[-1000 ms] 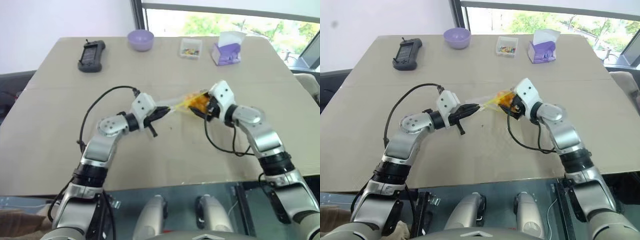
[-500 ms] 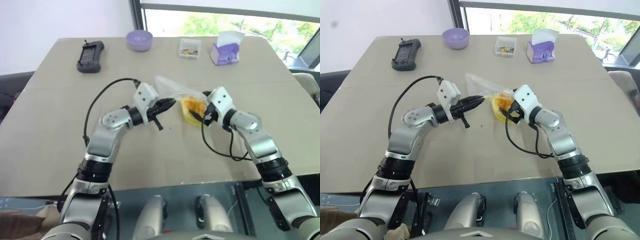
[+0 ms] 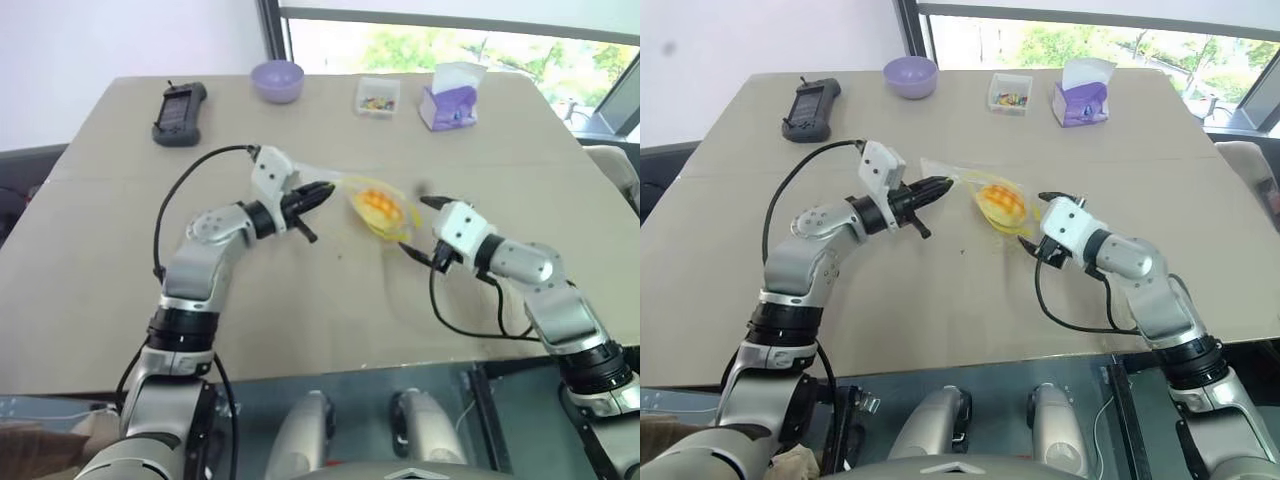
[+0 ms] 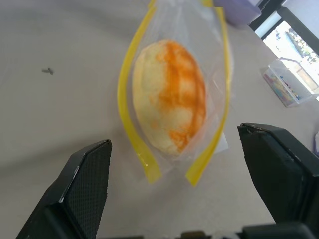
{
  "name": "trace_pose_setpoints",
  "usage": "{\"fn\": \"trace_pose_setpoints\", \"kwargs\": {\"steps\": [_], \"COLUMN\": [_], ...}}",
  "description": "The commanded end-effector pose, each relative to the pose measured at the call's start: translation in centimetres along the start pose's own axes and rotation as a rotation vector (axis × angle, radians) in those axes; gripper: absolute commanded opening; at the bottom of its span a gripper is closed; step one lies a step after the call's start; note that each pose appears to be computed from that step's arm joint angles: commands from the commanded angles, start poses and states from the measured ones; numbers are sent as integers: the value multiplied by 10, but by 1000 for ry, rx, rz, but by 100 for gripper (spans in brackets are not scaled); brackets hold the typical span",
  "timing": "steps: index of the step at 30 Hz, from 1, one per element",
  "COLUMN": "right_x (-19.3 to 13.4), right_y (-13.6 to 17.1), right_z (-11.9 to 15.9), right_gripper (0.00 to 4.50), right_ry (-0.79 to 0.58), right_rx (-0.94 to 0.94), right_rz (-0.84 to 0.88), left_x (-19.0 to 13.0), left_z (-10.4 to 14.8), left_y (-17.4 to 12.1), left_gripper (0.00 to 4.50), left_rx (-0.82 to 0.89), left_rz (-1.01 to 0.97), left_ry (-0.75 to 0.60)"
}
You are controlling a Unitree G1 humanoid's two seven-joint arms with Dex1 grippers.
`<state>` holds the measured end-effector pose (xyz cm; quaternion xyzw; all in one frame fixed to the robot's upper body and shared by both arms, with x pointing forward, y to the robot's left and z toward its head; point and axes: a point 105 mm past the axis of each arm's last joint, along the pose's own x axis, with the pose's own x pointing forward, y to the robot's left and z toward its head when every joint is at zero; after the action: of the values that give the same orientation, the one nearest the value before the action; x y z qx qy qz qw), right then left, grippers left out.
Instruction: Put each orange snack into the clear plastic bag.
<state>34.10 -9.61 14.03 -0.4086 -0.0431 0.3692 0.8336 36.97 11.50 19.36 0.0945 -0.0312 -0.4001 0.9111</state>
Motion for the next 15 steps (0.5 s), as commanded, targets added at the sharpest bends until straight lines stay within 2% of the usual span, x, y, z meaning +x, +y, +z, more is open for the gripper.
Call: {"fn": "trace_pose_setpoints", "kwargs": {"steps": [1,6,8,15], "right_x": [11,19,20,7], "right_y": [-7,-15,-20,-43], "right_z": [-3,-10,-9,10], "right_gripper": [443,443,404,169], "right_ry": [37,57,46,-24], "right_rx": [-78,-81,-62,-11], "right_rz": [-68,-133,-156,-165], "left_x": [0,-1,-2,-3], "left_z": [20,20,19,17], "left_y": [1,0,0,1], "left_gripper": [0,0,0,0], "left_rx": [31,32,34,54], "left_rz": [0,-2,1,16], "left_ry": [-52,-49,-47,-37]}}
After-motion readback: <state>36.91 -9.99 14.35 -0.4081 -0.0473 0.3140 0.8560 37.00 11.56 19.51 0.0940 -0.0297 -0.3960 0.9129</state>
